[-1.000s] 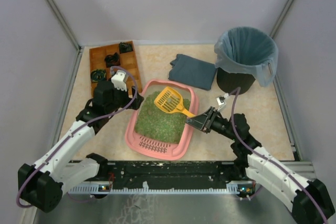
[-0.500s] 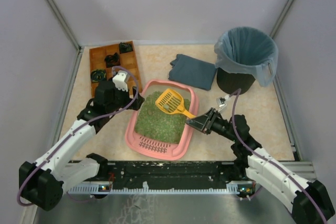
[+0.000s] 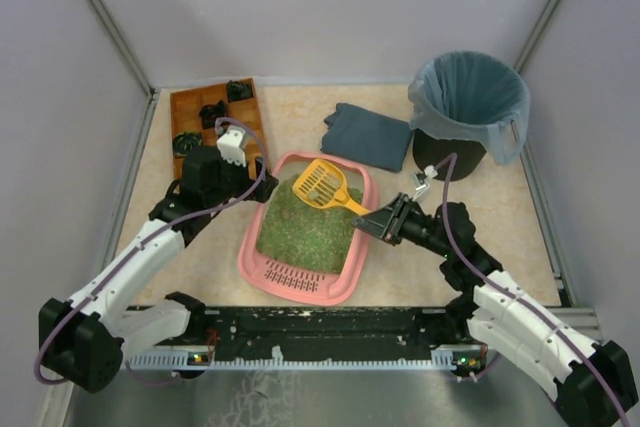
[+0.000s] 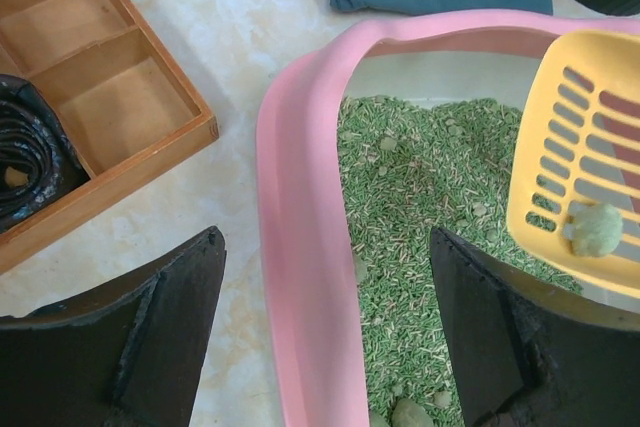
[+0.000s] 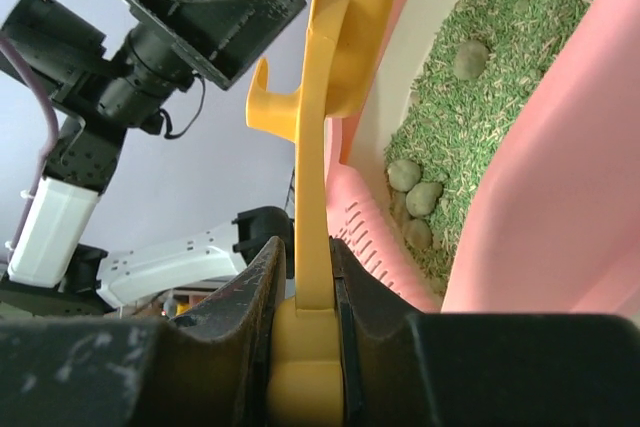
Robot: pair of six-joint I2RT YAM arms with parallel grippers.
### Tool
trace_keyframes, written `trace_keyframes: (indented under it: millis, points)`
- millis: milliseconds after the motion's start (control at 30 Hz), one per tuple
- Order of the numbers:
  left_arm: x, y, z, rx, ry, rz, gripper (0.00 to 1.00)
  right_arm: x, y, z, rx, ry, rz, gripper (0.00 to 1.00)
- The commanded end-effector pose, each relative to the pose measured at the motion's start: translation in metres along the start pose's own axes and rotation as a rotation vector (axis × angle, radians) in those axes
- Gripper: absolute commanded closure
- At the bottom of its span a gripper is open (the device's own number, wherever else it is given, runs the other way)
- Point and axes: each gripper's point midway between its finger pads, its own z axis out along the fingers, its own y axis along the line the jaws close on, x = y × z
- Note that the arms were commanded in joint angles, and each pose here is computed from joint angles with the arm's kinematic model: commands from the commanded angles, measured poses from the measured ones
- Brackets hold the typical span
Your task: Clean the litter box
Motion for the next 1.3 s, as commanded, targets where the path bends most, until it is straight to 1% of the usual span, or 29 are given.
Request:
trace_keyframes:
  millis: [0, 100, 200, 400, 567, 700, 833, 933, 1033, 1100, 1167, 1267]
  points:
    - [-0.013, -0.004, 0.001, 0.023, -0.031, 0.023, 0.13, -0.033, 0.043, 0.0, -0.053, -0.099, -0.064, 1.0]
    - [-0.01, -0.005, -0.001, 0.027, -0.029, 0.018, 0.14, -0.052, 0.058, 0.0, -0.041, -0.128, -0.093, 1.0]
    - [-0.007, -0.004, -0.005, 0.021, -0.033, 0.003, 0.13, -0.079, 0.077, -0.002, -0.031, -0.175, -0.112, 1.0]
    - [-0.007, -0.004, -0.009, 0.017, -0.038, 0.004, 0.14, -0.158, 0.107, -0.022, -0.015, -0.347, -0.109, 1.0]
    - [-0.007, -0.004, -0.009, 0.019, -0.034, 0.006, 0.14, -0.217, 0.109, -0.055, 0.013, -0.51, -0.074, 1.0]
    - [-0.006, -0.005, -0.009, 0.026, -0.03, 0.006, 0.14, -0.25, 0.095, -0.082, 0.088, -0.621, -0.074, 1.0]
    - [-0.007, -0.006, -0.01, 0.03, -0.03, 0.008, 0.14, -0.274, 0.076, -0.107, 0.233, -0.709, -0.115, 1.0]
    - [-0.007, -0.006, -0.01, 0.032, -0.029, 0.008, 0.14, -0.286, 0.063, -0.124, 0.4, -0.761, -0.187, 1.0]
    - [-0.007, -0.008, -0.009, 0.038, -0.028, 0.008, 0.14, -0.295, 0.054, -0.141, 0.562, -0.784, -0.257, 1.0]
    - [-0.006, -0.008, -0.009, 0.041, -0.023, 0.008, 0.13, -0.3, 0.047, -0.15, 0.668, -0.754, -0.32, 1.0]
    - [-0.006, -0.009, -0.008, 0.047, -0.023, 0.01, 0.14, -0.304, 0.039, -0.158, 0.781, -0.693, -0.374, 1.0]
    - [-0.005, -0.01, -0.008, 0.051, -0.021, 0.009, 0.14, -0.31, 0.037, -0.167, 0.885, -0.621, -0.441, 1.0]
